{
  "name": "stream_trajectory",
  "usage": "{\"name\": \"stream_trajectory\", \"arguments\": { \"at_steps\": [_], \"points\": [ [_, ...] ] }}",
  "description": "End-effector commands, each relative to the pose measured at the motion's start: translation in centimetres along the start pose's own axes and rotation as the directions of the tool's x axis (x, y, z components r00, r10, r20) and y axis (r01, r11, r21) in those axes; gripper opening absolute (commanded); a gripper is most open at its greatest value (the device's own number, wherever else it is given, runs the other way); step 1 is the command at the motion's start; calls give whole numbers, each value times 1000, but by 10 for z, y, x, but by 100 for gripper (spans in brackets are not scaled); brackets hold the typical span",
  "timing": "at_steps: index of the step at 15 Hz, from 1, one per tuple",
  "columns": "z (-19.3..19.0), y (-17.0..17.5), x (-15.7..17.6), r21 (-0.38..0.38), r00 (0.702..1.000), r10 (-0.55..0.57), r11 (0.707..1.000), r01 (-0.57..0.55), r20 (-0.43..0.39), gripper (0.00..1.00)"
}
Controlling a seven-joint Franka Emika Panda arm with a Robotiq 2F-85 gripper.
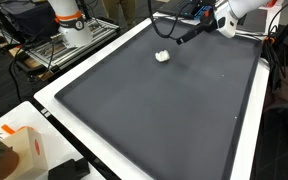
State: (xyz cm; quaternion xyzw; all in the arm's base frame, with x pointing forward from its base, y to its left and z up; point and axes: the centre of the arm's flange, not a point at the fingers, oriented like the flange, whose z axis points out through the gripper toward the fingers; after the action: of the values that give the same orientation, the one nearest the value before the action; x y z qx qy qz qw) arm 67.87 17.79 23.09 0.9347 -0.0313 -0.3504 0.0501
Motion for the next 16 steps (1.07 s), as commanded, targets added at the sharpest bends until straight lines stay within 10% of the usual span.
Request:
{"name": "stream_trajectory", "arguments": {
  "at_steps": [1, 10, 16],
  "points": [
    [2, -2, 2, -15, 999, 18, 1000, -19, -35, 100],
    [9, 9, 5, -205, 991, -91, 976, 69, -102, 100],
    [11, 3, 12, -193, 982, -100, 979, 69, -159, 100]
  ]
}}
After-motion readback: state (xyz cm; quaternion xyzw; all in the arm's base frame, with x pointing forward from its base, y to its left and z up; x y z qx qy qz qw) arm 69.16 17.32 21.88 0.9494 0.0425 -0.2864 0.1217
